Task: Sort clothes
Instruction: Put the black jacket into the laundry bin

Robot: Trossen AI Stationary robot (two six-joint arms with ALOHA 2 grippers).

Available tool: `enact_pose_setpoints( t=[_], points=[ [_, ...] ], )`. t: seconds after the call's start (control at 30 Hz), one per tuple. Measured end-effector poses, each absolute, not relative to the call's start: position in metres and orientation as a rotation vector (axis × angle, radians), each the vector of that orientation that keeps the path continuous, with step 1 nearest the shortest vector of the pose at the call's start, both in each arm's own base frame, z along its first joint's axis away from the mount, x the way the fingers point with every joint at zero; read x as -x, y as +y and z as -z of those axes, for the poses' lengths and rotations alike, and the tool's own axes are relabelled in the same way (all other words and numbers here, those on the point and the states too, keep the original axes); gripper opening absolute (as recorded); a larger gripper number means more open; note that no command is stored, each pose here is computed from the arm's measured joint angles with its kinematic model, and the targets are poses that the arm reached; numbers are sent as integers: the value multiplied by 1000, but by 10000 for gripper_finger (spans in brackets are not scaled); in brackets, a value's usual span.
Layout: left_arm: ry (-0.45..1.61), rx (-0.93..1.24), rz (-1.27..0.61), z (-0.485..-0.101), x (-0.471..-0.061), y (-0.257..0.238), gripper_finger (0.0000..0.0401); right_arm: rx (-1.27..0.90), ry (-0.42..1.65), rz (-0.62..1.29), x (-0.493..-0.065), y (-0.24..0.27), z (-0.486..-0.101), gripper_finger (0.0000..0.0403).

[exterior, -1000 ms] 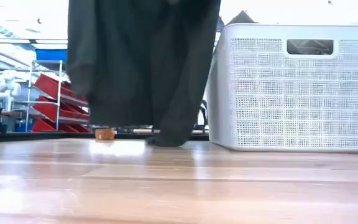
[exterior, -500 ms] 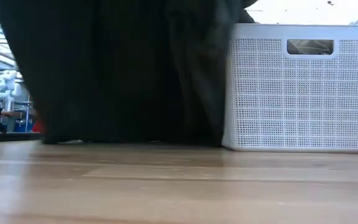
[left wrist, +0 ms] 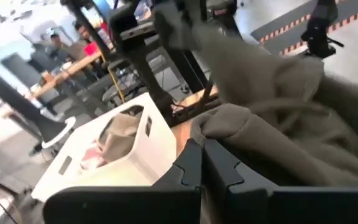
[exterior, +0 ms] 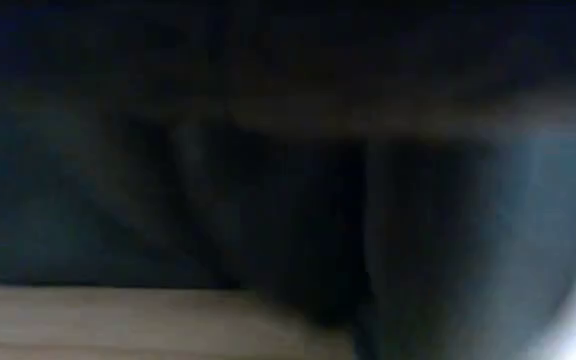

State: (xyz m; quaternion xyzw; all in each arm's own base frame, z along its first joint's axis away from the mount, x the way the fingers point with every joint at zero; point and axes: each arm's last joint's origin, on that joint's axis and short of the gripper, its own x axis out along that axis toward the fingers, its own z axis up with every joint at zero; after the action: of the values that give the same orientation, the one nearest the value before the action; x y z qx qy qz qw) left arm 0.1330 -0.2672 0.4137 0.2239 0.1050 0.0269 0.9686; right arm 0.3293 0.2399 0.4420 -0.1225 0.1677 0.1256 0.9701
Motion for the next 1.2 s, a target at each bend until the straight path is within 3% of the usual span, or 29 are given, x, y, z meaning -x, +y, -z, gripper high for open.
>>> enact_pose_setpoints(
  t=[0.13,0.37,0.7,0.93,1.2],
  points=[
    [250,-429,-125,-402,-132,-258,0,173,461,-62,-337,218,-430,0],
    [402,-346,-293,-385,-145,-209,0,51,598,-30,-364,164,-417,0],
    [685,-150,-455,-277,-147,-178,0,-45,921,3,-391,122,-293,0],
    [881,29,-417,-217,-154,-173,1,-136,995,52,-385,109,-226,0],
    [1101,79,-314,-207,-162,-168,67,-192,1033,-2,-383,109,-221,11]
  ],
)
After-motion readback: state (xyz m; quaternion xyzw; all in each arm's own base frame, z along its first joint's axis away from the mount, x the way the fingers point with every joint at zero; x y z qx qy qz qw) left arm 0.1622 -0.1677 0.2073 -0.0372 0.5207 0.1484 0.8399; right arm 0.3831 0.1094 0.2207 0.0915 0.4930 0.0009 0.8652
